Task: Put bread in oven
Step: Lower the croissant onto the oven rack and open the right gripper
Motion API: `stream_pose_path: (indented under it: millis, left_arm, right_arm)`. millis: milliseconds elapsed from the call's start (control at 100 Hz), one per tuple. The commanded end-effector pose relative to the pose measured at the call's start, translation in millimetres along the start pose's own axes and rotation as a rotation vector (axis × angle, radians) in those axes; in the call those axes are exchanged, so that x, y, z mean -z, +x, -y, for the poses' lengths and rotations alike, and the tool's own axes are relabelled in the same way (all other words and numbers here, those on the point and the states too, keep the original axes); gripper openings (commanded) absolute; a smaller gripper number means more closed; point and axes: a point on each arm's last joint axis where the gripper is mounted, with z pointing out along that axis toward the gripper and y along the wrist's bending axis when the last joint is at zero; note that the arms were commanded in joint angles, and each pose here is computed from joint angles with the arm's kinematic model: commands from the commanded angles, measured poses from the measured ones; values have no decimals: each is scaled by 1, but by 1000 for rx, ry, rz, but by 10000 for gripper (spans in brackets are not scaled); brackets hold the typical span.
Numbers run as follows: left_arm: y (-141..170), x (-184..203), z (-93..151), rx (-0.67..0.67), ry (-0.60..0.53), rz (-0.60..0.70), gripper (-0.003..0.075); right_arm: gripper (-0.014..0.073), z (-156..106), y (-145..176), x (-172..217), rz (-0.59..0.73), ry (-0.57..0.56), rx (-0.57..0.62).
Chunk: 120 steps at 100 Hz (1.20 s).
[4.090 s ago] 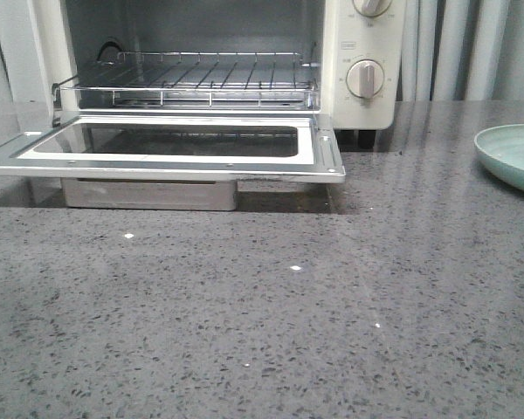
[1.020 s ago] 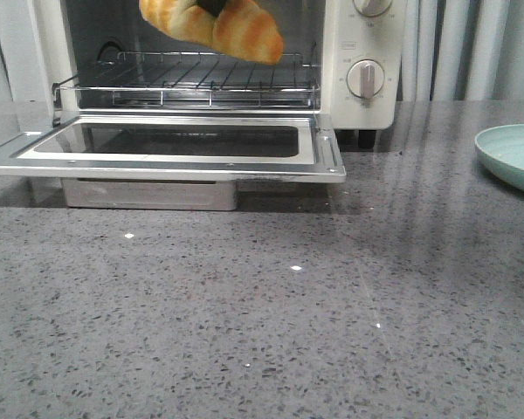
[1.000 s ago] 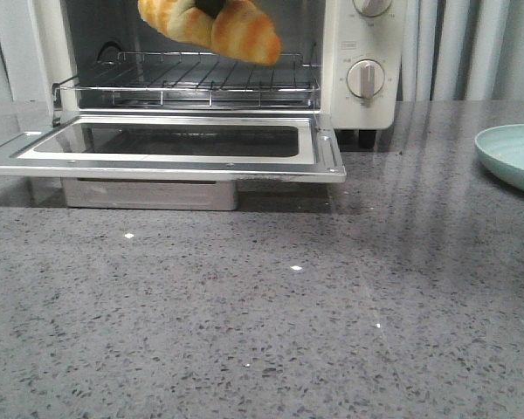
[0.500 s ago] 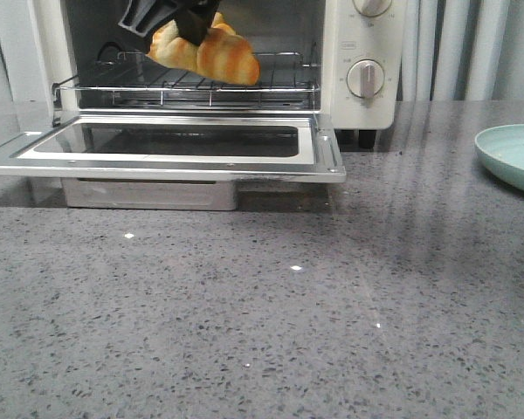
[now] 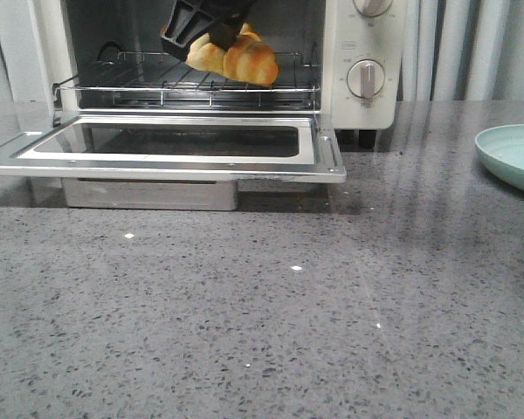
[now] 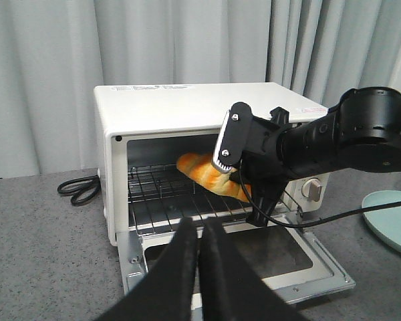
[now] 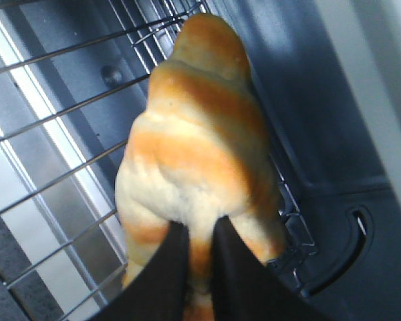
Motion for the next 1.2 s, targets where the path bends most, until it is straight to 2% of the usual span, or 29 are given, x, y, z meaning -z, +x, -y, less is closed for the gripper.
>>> stream_pose_path:
  millis: [0,120,190,240,380,520,780,1070,1190]
  left_arm:
    - [-14,3,1,23,3,87,-22]
    - [-14,3,1,21,3,87,-22]
    - [-14,3,1,21,3,87,-22]
    - [-14,3,1,21,3,87,-22]
    - [-13,2,1,21,3,81,-22]
    - [-12,2,1,21,4,69,-22]
    - [-11,2,1,21,5,61,-22]
    - [-11,4,1,16,2,61,-22]
    - [-13,15,1,-5,-9,111,-22]
  right_arm:
    - [87,28,-9,25,85,84,-4]
    - [306,28,-12,25,113,85,-4]
    - [382,28,-13,25,128,85,-4]
    - [406,28,-14,25,131,86,-4]
    - [403,27,-15,27,137,85,-5]
    - [410,31,-18,33,151,91,-66]
    - [482,31,-22,40,157,92,-68]
    - [481,19,-31,61,159,71,-53]
    - [476,12,-37,76,184,60,-44]
